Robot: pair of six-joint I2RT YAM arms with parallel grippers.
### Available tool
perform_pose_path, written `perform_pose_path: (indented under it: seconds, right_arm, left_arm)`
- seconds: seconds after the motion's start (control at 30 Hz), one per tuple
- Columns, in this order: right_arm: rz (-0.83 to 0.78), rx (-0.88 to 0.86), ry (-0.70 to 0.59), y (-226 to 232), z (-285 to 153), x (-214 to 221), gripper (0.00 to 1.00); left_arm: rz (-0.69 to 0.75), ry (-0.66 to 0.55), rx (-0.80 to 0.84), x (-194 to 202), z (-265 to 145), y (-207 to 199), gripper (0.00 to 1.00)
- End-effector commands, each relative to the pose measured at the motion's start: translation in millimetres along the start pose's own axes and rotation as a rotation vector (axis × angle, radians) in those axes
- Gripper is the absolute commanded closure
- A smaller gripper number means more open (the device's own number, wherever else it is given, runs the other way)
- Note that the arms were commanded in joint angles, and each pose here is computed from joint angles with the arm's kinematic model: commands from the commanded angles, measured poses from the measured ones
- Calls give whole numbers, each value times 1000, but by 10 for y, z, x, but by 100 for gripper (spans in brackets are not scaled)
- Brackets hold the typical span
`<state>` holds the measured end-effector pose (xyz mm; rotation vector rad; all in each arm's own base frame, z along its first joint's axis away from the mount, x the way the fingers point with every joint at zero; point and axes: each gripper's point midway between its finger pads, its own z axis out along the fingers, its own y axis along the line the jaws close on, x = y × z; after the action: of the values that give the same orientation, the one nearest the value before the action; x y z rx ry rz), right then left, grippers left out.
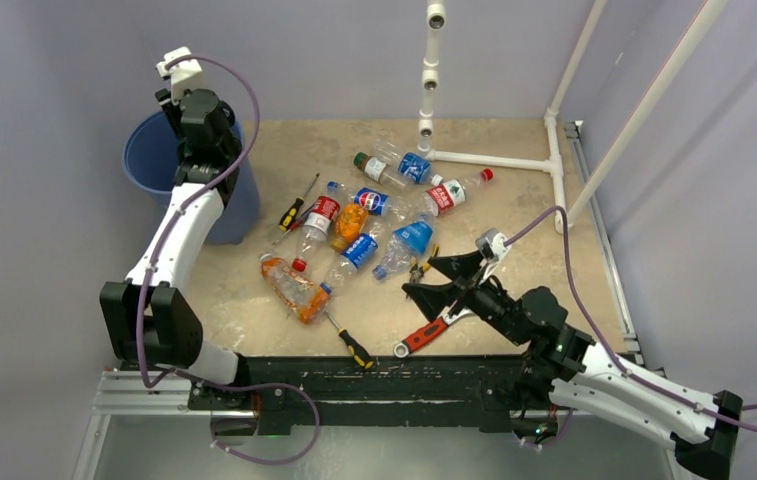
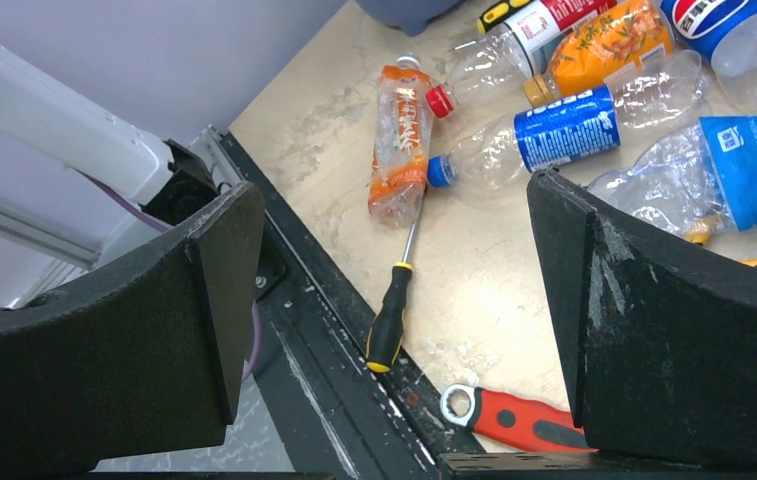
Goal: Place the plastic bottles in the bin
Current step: Place the plastic bottle in the trash bin, then pick up the plastic bottle at the center of the board.
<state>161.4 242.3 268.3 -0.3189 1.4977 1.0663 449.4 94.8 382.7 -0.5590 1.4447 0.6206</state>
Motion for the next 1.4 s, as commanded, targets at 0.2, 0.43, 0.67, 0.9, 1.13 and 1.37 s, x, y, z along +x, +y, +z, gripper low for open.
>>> perform_pose_path:
  seconds: [0.2, 0.43, 0.67, 0.9, 1.13, 1.37]
  right_arm:
    - [26, 82, -3, -104, 45, -37, 1]
    - [105, 321, -83, -473, -13, -198, 1]
    - [74, 563, -72, -779, 43, -299, 1]
    - [174, 664, -6, -1408, 258, -43, 2]
    - [349, 709, -107, -1994, 212, 27, 12]
    - [366, 779, -126, -2362, 308, 92, 20]
  left_arm:
    - [-243, -10, 204, -393, -263, -235, 5]
    - [-222, 13, 517, -855, -1358, -684, 1]
    - [-52, 278, 927, -4, -2438, -1166, 1]
    - [48, 434, 1059, 779, -2808, -1015, 1]
    - [-37, 449, 1091, 1124, -2943, -926, 1]
    - [-68, 476, 1173, 1204, -3090, -946, 6]
